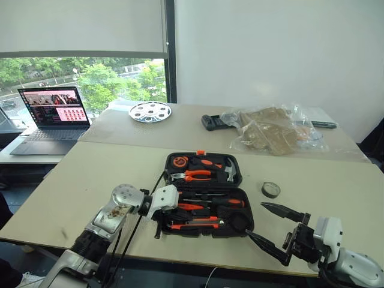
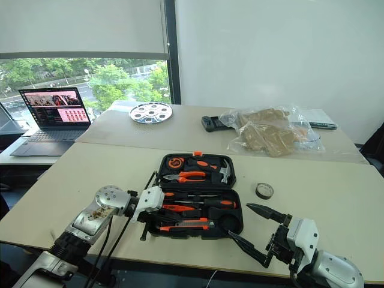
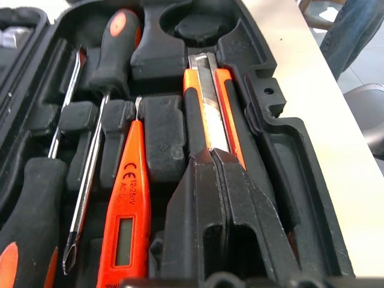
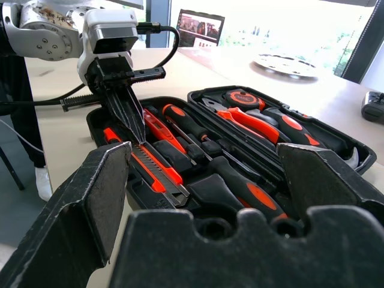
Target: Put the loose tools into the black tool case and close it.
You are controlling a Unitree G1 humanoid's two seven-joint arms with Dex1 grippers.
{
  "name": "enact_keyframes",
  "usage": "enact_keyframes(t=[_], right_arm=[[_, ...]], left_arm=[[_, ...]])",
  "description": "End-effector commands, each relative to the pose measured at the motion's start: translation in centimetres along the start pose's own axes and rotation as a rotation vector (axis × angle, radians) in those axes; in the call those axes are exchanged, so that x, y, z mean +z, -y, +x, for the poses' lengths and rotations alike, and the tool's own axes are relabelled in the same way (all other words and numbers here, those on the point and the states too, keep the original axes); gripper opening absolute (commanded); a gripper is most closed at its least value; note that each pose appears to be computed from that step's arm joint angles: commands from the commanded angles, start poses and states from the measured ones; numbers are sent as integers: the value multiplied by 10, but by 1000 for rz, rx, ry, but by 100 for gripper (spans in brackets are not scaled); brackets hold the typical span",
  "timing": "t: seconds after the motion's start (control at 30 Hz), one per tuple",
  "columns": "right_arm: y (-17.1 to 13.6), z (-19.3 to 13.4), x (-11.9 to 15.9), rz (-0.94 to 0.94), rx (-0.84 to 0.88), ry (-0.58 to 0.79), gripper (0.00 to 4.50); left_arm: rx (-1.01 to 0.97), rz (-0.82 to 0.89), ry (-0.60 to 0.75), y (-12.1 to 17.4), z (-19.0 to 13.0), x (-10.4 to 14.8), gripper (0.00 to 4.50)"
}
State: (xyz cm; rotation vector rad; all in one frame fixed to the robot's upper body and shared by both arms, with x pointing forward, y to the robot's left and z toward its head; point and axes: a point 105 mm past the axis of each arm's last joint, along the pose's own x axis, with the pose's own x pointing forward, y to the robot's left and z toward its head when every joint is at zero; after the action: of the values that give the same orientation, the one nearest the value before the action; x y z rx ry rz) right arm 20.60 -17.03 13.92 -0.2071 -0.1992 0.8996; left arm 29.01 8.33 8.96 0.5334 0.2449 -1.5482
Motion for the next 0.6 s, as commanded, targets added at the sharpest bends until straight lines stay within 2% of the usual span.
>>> enact_keyframes(t=[0.03,0.2,0.3,0.4,0.5,0.6], right_arm=[[-2,1,8,-18,-9,23,450],[9,-12,8,-45,-110,-10,450],[15,-37,7,-14,-204,-54,450],[16,-63,-1,-15,-281,-119,450],[18,-85,-14,-36,-352,-194,450],[21,-88,-19,-59,-364,-229,450]], left_arm=[[-12,-99,-51,11,7,-26,3],[88,-47,229,-2,-23,7,3],[271,0,303,-22,-66,16,69],[344,-4,222,-21,-98,1,188],[354,-30,231,-10,-125,-8,307],[364,-59,263,-8,-136,-9,418]])
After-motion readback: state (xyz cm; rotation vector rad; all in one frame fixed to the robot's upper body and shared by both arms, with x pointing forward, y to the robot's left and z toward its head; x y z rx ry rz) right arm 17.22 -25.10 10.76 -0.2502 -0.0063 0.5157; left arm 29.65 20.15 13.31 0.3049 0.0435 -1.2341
